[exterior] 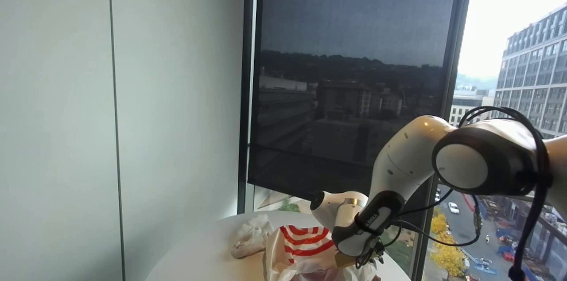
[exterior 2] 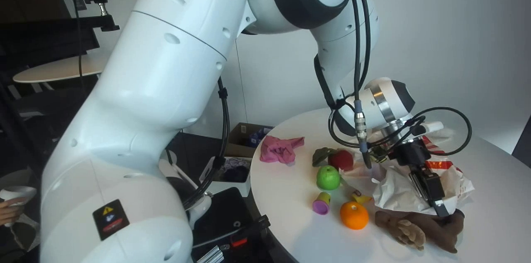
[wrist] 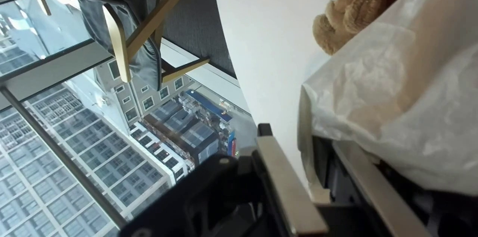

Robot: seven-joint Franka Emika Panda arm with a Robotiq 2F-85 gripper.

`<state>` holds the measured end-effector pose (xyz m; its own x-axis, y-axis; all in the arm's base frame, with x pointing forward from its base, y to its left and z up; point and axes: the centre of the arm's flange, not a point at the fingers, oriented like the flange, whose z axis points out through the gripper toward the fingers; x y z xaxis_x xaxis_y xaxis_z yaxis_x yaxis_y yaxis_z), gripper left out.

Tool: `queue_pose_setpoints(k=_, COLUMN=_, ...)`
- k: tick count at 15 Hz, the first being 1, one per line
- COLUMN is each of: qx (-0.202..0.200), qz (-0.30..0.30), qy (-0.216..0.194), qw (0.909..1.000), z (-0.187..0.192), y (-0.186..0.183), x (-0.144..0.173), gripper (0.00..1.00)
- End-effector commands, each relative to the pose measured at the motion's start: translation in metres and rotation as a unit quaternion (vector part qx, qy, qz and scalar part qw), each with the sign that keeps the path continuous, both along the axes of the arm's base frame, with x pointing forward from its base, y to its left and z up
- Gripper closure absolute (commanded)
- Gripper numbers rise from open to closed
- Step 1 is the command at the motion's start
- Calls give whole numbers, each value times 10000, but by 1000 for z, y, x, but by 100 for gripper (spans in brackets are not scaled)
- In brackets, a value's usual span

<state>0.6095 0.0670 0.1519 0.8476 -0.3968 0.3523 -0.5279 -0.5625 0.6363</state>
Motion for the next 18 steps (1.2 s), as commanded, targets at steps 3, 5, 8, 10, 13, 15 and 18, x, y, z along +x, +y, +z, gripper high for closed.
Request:
queue_pose_setpoints(k=3, qx=334, qz=121, qy=-283, qw=9990, z=23, y=9, x=-15, gripper=22)
queue_pose_setpoints(k=5, qx=488, qz=229, qy=-568, qw=9969, z=44, y=20, x=-20, gripper=8)
queue_pose_setpoints(k=8, qx=888, qz=645, qy=-1172, qw=9870, z=84, y=42, x=-28, gripper=0)
queue_pose_setpoints(k=10, qx=1454, qz=882, qy=-1196, qw=9782, z=95, y=56, x=-27, gripper=0)
queue_pose_setpoints(k=13, qx=2131, qz=1265, qy=-1111, qw=9624, z=98, y=74, x=-38, gripper=0)
queue_pose_setpoints(k=15, qx=2535, qz=1537, qy=-947, qw=9503, z=92, y=81, x=-51, gripper=0)
queue_pose_setpoints(k=18, qx=3024, qz=2027, qy=-623, qw=9293, z=79, y=94, x=-76, gripper=0)
